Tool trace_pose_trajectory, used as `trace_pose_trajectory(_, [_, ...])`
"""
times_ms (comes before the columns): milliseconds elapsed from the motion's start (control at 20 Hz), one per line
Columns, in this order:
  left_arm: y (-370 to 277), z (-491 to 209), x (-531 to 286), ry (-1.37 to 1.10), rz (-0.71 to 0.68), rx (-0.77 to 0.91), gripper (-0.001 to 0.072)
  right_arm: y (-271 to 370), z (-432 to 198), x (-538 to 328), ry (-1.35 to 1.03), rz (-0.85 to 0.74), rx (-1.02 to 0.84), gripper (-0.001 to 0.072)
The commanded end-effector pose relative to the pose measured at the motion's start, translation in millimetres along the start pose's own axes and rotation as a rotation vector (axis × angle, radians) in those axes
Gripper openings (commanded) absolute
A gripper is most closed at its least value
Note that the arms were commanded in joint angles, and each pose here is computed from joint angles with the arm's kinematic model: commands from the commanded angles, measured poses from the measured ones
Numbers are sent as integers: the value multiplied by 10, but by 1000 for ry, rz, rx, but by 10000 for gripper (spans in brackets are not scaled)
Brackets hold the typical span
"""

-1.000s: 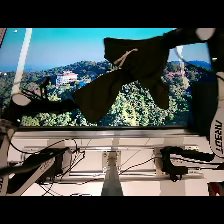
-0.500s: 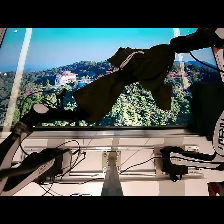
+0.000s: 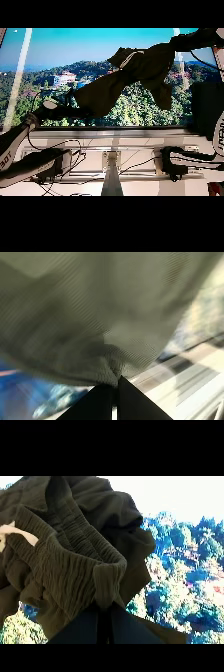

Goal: Fold the clothes and pants, and hang the long-sleeved shirts on hangers.

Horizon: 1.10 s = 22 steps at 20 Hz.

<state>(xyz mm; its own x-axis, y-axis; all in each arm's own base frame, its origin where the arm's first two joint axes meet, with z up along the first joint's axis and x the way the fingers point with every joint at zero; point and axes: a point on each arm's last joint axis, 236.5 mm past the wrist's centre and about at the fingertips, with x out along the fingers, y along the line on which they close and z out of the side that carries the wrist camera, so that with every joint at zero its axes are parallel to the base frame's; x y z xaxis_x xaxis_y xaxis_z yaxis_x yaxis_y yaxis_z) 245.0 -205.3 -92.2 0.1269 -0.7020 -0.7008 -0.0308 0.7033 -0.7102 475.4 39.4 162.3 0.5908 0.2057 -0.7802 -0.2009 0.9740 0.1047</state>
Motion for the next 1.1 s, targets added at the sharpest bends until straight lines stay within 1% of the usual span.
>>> trace_pose_trajectory(0, [-304,588,-174,-151,-65,48,21,-23,108,-3,-46,-9,1,27])
trace_pose_trajectory(100, [-464,1124,-516,-283,-83,81,20,-45,218,-12,-92,-18,3,27])
trace_pose_trajectory(200, [-571,1754,-1106,-457,-103,59,20,-16,358,-46,-150,-6,12,27])
trace_pose_trajectory(250, [-629,2087,-1518,-564,-116,36,20,3,500,-105,-205,0,17,26])
trace_pose_trajectory(400, [-900,2841,-3022,-913,-128,67,18,-71,1180,-647,-464,-58,13,26])
trace_pose_trajectory(450, [-995,2975,-3558,-1031,-126,82,18,-128,1394,-927,-552,-97,12,26])
trace_pose_trajectory(550, [-1219,3018,-4517,-1218,-113,144,18,-198,1689,-1522,-692,-166,-4,26])
trace_pose_trajectory(650, [-1445,2889,-4993,-1278,-88,239,19,-103,1722,-1924,-752,-161,-9,25])
trace_pose_trajectory(700, [-1459,2827,-5106,-1287,-35,298,20,-68,1605,-1981,-718,-158,-6,24])
trace_pose_trajectory(750, [-1350,2791,-5158,-1287,56,337,19,-100,1430,-1952,-652,-179,-9,24])
trace_pose_trajectory(800, [-1106,2760,-5143,-1252,180,344,20,-265,1149,-1840,-536,-244,-11,24])
trace_pose_trajectory(850, [-723,2693,-5074,-1165,343,334,19,-469,815,-1710,-401,-309,2,24])
trace_pose_trajectory(900, [-228,2560,-4988,-1044,514,282,19,-644,440,-1579,-264,-346,33,24])
trace_pose_trajectory(950, [228,2396,-4906,-931,649,204,19,-750,163,-1489,-192,-350,89,24])
trace_pose_trajectory(1000, [660,2222,-4834,-843,758,115,19,-798,-115,-1389,-133,-347,127,24])
trace_pose_trajectory(1050, [984,2086,-4742,-787,816,41,19,-819,-404,-1303,-72,-349,145,24])
